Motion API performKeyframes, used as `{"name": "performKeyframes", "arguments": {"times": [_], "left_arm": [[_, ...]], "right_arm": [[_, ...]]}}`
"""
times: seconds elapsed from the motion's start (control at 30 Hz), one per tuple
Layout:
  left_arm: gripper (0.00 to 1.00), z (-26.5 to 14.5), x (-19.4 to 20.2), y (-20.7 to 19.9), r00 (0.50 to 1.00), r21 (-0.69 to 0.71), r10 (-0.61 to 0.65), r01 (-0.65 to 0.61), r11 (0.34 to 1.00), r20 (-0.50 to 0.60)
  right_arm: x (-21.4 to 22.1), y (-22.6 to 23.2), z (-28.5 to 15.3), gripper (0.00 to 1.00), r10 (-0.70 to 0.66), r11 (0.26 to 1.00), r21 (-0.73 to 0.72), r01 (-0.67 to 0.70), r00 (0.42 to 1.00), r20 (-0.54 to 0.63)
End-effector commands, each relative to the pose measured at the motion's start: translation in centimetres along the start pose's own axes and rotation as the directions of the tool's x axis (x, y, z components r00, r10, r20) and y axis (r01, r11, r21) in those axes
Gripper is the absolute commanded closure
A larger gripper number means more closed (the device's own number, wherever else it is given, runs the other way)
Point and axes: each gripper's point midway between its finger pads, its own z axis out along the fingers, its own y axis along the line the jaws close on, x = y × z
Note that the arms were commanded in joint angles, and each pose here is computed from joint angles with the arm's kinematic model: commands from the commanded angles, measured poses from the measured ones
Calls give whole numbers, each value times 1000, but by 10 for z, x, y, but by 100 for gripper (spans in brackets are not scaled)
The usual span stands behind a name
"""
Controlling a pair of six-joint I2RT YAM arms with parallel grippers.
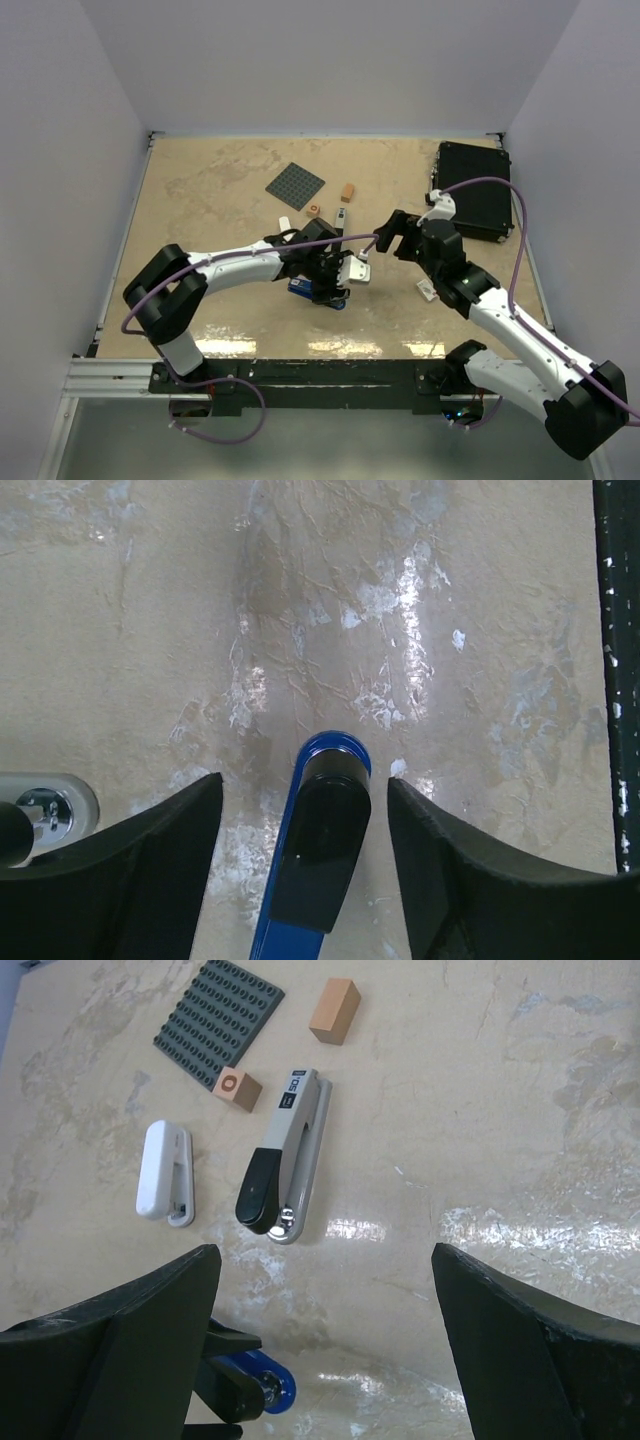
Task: Load the staples into the stapler
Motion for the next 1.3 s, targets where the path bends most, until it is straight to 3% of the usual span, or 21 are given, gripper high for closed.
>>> {"name": "performKeyframes", "arguments": {"times": [0.0, 0.23, 0.37, 0.43, 0.63, 0.83, 0.97, 1.1, 1.17, 1.23, 1.27], "left_arm": [[34, 9, -9, 5, 999, 32, 48, -48, 998, 2], [60, 9, -4, 1, 999, 44, 47, -46, 998, -8], [93, -2, -12, 1, 998, 8, 49, -49, 999, 26], [100, -8, -17, 2, 998, -19, 38, -37, 999, 45], [100, -31, -27, 10, 991, -142, 27, -9, 990, 127], [100, -34, 22, 32, 996, -254, -86, 80, 964, -14], [100, -42, 58, 37, 978, -321, -134, 76, 944, -162], [100, -47, 80, 31, 955, -320, -160, 75, 945, -249], [91, -44, 80, 27, 956, -298, -159, 82, 951, -247], [69, -40, 73, 24, 960, -267, -166, 104, 958, -223], [63, -39, 71, 24, 961, -262, -171, 111, 959, -217]], "right_arm": [[-10, 0, 3, 8, 24, 1000, -2, -24, 998, 51], [-6, 6, 4, 9, -1, 999, -32, 2, 1000, 29], [-2, 11, 7, 9, -19, 998, -62, 19, 1000, 10], [5, 15, 10, 9, -30, 996, -82, 28, 999, -18], [24, 19, 20, 11, -56, 992, -117, 44, 993, -101], [40, 15, 23, 12, -41, 994, -102, 25, 986, -160], [38, -1, 21, 12, -25, 1000, -10, 24, 988, -153], [38, -40, 14, 11, -21, 976, 212, 57, 986, -168], [35, -53, 10, 8, -1, 954, 296, 53, 985, -174], [43, -76, 3, 2, 5, 911, 402, 86, 975, -220], [49, -86, -2, 2, 17, 891, 444, 100, 968, -251]]}}
